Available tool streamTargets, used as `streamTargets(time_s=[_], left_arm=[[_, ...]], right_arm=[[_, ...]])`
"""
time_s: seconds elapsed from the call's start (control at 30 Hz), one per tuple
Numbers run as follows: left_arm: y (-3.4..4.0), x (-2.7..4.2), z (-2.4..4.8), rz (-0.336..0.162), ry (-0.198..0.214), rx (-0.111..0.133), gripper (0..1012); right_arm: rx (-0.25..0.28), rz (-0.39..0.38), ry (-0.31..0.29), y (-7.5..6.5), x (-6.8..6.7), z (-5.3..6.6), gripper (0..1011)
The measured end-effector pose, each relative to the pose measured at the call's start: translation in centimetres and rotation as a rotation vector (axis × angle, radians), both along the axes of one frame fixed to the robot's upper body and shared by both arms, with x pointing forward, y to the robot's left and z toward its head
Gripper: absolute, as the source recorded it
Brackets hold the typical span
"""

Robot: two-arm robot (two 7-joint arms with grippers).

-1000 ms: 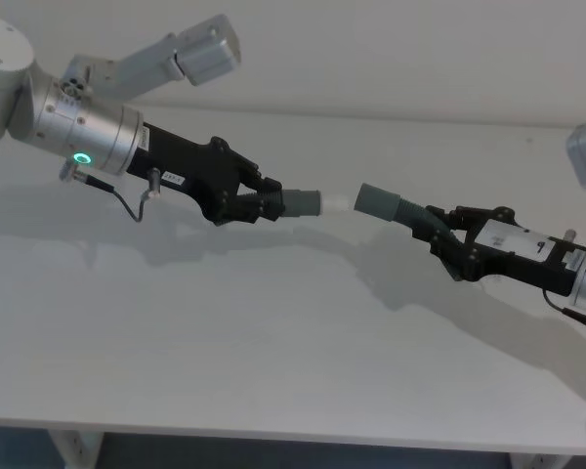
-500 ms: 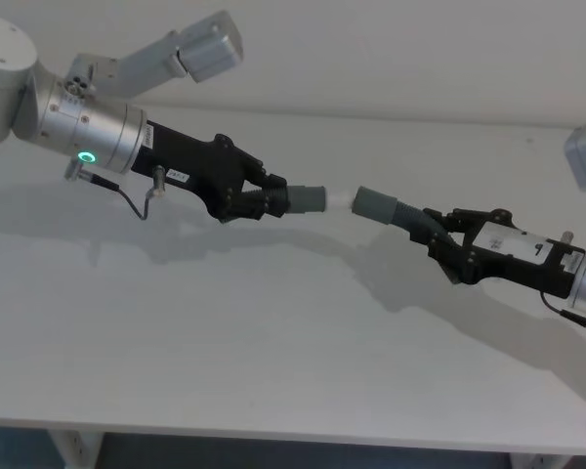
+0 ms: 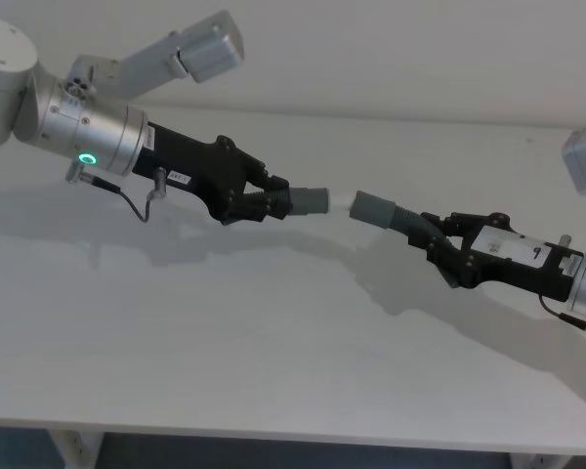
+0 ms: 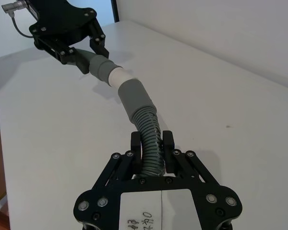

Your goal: Use both hands to pick up one end of the pipe from the table, align the ends, and insert them.

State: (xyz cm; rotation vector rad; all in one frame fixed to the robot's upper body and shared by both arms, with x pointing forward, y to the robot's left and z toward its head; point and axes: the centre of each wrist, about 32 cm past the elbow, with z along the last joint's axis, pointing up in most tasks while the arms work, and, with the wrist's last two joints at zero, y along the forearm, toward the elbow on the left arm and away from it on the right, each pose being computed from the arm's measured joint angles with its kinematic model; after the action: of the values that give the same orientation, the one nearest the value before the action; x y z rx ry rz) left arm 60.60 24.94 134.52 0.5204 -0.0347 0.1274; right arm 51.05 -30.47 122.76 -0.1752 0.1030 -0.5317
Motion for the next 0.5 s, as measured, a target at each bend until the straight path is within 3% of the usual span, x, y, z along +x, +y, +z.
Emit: streamTargets(time_s=[0.5], left_arm=[[-0.27,-0.32,-0.27,-0.010,0.033,-0.001,313]], right_arm=[[0.018,0.005,0.002,-0.06,-0.01,-0.14,256]])
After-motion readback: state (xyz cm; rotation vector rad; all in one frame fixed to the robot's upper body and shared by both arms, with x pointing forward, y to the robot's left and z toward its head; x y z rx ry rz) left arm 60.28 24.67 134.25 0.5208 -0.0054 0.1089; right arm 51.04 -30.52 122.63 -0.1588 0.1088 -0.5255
